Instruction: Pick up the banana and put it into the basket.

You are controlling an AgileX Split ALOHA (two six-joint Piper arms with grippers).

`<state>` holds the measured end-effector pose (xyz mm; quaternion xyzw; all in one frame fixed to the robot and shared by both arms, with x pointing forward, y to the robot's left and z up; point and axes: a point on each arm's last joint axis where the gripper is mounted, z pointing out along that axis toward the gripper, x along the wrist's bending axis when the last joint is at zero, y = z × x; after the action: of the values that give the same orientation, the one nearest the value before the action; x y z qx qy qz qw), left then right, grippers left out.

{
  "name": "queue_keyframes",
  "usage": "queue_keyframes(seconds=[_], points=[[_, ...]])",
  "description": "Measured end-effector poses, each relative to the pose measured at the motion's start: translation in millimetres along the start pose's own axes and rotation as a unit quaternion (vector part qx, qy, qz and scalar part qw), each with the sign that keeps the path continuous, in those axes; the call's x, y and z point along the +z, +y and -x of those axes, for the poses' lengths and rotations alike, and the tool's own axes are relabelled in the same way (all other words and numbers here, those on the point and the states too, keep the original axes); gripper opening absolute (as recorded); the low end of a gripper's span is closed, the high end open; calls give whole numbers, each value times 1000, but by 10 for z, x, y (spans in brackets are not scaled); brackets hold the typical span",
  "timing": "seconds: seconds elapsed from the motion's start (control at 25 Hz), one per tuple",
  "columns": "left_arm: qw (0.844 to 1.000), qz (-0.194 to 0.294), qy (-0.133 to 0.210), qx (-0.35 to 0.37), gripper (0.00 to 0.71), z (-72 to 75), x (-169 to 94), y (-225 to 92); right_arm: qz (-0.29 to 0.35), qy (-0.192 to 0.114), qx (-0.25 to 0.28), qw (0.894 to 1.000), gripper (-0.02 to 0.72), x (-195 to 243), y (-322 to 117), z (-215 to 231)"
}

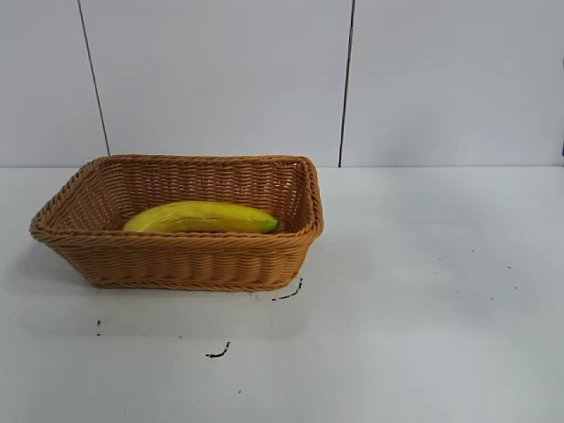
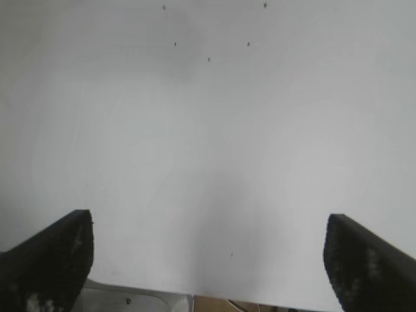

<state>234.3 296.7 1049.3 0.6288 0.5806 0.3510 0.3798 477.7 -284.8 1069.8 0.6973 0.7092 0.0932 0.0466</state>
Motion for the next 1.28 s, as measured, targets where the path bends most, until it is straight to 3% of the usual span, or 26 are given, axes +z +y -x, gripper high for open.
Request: queue_keyframes(seconds=[0.2,0.4,0.48,0.8,1.04,1.28], points=[[1000,0,0,0,695,0,0,0,74,0,-1,997,689,-69,-667,15],[1000,0,0,0,695,0,0,0,167,-5,-31,985,689,5,-1316,41],[1000,0,0,0,695,0,0,0,208,-8,-44,977,689,-40,-1546,46],[1000,0,0,0,695,0,0,0,376,-19,-58,925,689,-275,-2148,57],[1000,0,0,0,695,0,0,0,442,-14,-47,896,689,-332,-2372,61],[1000,0,0,0,695,0,0,0,452,-16,-46,890,689,-335,-2410,65]])
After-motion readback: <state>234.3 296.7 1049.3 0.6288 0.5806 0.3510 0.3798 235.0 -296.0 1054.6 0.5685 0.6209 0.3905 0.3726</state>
